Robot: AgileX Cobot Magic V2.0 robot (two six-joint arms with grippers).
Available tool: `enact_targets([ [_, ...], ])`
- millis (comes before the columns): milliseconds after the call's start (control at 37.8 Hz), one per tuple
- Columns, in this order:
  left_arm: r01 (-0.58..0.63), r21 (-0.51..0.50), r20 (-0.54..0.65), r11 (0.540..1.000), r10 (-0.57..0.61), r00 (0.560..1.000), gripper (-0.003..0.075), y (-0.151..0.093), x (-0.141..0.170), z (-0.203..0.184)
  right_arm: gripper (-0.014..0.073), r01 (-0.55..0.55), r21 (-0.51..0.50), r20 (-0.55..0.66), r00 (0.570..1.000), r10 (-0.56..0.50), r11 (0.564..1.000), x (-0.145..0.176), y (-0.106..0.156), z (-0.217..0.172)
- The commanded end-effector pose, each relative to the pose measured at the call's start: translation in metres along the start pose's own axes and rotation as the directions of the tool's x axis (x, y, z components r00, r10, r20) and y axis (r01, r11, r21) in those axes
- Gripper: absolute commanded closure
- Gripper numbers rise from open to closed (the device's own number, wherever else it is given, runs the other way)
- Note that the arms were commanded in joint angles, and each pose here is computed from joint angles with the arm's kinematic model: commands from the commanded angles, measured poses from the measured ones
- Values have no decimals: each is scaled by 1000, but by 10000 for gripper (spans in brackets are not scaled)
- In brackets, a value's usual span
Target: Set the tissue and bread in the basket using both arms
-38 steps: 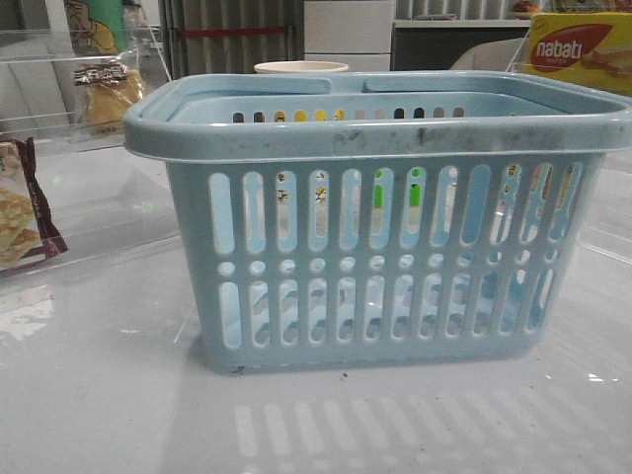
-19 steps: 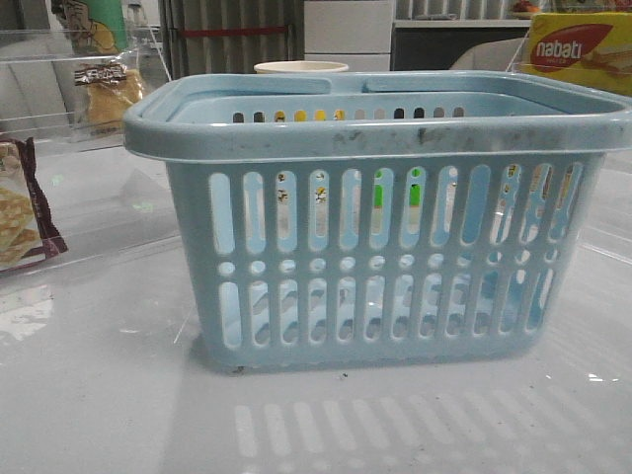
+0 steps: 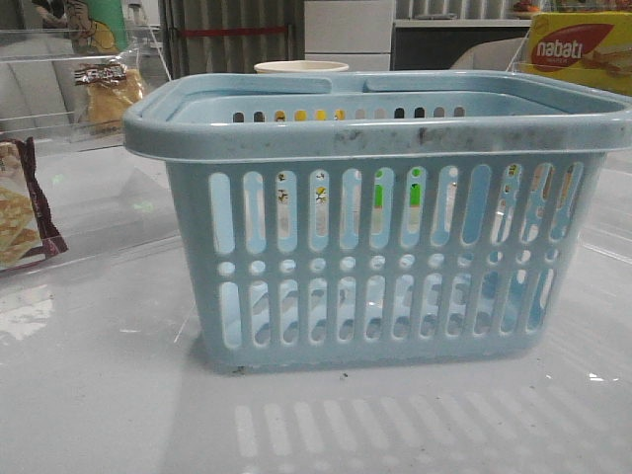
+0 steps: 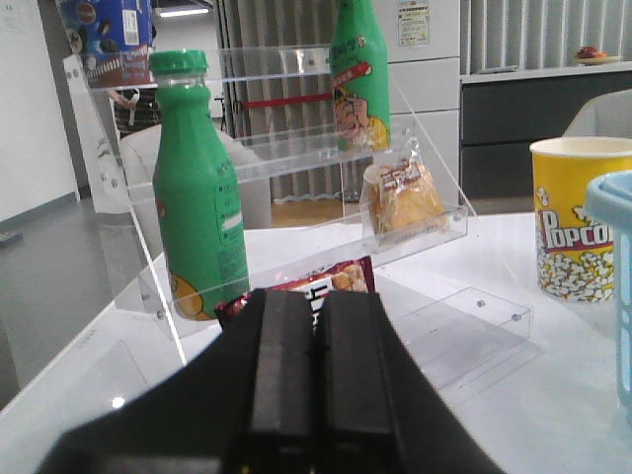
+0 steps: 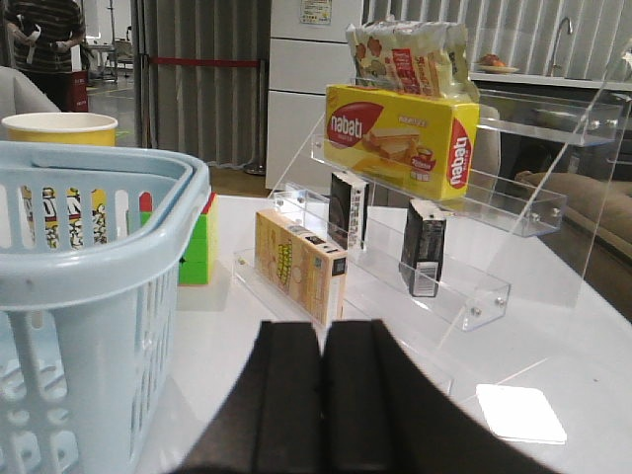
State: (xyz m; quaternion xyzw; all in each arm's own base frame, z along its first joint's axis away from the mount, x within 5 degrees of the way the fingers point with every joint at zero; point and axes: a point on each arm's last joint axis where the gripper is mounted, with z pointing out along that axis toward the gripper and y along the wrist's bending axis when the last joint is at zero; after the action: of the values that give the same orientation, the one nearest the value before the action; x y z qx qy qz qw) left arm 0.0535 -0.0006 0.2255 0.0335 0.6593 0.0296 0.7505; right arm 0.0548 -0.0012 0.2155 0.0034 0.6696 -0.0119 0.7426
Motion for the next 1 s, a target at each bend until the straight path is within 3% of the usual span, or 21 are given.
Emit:
enact_targets([
  [0,12,-16,197,1000,-9,980,629,4,-47,-8,540,10,8,183,983,-11,1000,-49,-1,-9],
  [264,9,-6,212,1000,-8,977,629,11,-133,-20,540,9,10,166,986,-10,1000,-134,-2,-19],
  [529,5,22,35,1000,-6,999,629,15,-184,0,540,9,10,-11,1000,-9,1000,-188,-3,1],
  [740,9,50,-203,999,1,979,629,13,-172,29,540,9,7,-240,971,-7,1000,-177,-3,33],
  [978,21,73,-417,997,12,909,629,10,-150,51,540,9,3,-491,871,-6,1000,-139,-3,55],
])
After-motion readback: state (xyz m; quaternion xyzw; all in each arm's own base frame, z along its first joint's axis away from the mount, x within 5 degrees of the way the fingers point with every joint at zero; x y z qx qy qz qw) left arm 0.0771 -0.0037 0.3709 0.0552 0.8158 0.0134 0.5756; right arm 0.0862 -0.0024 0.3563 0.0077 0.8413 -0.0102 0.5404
